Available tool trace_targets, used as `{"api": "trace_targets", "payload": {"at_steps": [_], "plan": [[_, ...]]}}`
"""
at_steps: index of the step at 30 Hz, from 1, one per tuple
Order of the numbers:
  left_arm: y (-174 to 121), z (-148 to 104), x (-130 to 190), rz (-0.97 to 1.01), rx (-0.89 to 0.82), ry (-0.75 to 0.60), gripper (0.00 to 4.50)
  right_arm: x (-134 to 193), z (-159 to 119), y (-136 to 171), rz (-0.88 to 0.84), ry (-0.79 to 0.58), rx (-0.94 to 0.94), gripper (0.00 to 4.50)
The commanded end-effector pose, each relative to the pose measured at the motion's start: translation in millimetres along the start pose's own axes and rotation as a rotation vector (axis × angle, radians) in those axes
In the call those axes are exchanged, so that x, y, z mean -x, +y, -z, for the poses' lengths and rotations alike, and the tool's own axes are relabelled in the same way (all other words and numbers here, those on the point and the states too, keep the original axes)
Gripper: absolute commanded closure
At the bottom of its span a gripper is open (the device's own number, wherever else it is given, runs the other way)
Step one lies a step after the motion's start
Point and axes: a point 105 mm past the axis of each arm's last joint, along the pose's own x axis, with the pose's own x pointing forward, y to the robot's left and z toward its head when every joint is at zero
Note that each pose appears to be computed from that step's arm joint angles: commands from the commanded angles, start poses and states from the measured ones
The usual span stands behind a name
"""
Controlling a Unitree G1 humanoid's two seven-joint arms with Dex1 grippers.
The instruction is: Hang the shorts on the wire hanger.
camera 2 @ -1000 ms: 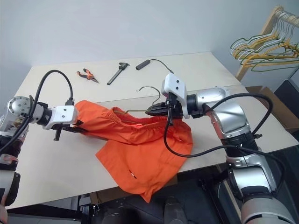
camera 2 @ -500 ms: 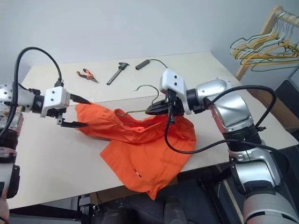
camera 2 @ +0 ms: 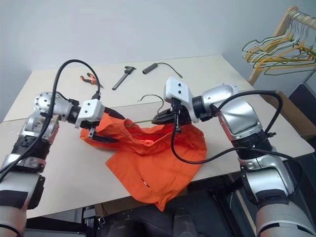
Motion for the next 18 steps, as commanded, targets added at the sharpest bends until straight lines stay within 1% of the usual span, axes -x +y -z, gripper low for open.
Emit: {"api": "trace_targets", "payload": {"at_steps": [1, 5, 11, 12, 18], "plan": [[8.0, -8.5, -5.4, 0.006, -0.032, 0.01, 0.87, 3.8, -14.7, -2.7, 0.02, -0.01, 0.042, 4.5], [9.3, -3.4, -13.9, 0.013, -0.045, 0.041, 2.26, 8.0, -20.1, -5.5, 0.029, -0.013, 0.034, 4.5], [19.1, -9.2, -17.4, -0.033, -0.05, 0.007, 4.24, 14.7, -26.9, -9.5, 0.038, 0.003, 0.041, 4.5], [21.7, -11.3, -17.6, -0.044, -0.046, -0.004, 4.49, 15.4, -28.9, -10.2, 0.039, 0.001, 0.041, 4.5], [31.3, -20.3, -12.1, -0.101, -0.045, -0.052, 4.49, 18.7, -34.2, -12.5, 0.059, -0.009, 0.029, 4.5]]}}
